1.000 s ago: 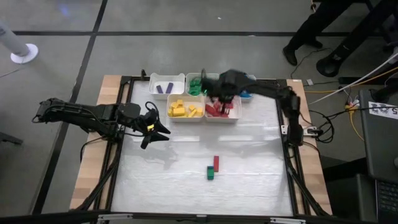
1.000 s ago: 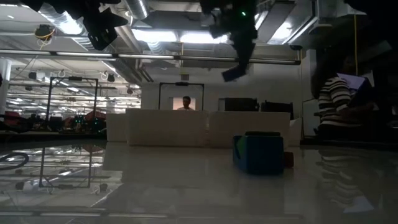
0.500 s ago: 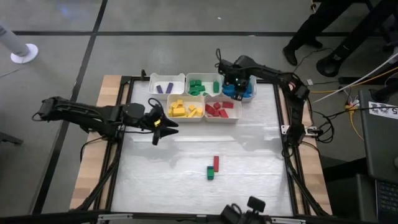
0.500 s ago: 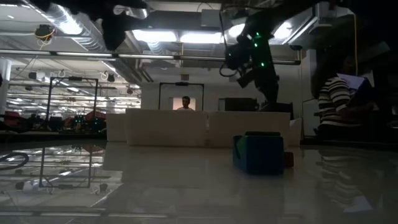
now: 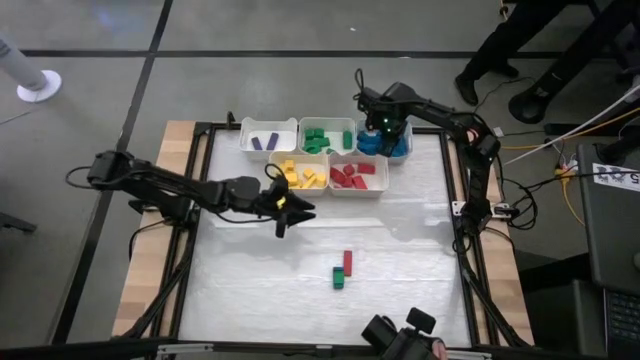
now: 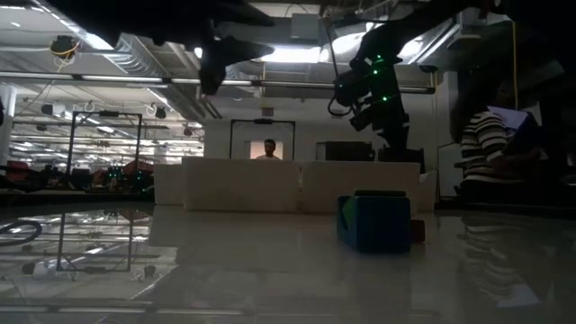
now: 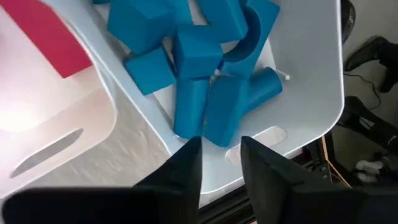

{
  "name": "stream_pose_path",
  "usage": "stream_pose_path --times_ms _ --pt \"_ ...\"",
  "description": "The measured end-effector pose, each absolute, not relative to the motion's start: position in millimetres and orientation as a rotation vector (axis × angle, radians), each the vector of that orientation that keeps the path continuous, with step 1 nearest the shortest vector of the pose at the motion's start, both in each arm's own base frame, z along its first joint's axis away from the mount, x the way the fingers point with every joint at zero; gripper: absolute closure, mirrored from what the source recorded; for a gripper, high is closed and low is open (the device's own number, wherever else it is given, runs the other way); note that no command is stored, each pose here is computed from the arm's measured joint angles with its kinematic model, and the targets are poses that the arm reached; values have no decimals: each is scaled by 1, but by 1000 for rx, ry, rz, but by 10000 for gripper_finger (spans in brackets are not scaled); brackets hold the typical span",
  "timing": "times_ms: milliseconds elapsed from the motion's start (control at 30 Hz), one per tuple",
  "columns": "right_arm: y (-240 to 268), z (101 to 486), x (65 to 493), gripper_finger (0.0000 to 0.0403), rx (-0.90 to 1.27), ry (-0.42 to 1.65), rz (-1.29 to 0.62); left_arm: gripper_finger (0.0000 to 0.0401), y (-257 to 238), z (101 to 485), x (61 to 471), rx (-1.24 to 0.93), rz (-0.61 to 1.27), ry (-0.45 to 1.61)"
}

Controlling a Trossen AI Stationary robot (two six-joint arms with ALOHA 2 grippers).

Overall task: Sort blocks
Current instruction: Put the red block into the bottom right bin

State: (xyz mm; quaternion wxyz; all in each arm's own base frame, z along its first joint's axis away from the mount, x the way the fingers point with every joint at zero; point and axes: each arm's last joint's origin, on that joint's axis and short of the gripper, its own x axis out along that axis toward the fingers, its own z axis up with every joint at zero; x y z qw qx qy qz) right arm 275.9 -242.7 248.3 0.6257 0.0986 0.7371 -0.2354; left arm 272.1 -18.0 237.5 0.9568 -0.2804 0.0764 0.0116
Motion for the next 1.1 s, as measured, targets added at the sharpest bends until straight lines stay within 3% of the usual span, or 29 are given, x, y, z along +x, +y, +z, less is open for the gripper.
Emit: stream_pose_path --times_ms 233,500,733,900,1100 --pt "-241 249 274 239 219 1720 -571 246 -35 230 286 -468 -54 104" --pt "-230 252 261 236 375 1856 -609 246 -54 248 313 -137 -123 54" --pt "-218 264 273 237 695 1662 -491 246 -52 258 327 0 -112 18" --pt "-182 287 291 237 735 1572 -400 246 -46 258 328 40 -94 15" --pt "-109 314 309 237 694 1530 -436 246 -49 252 327 58 -147 80"
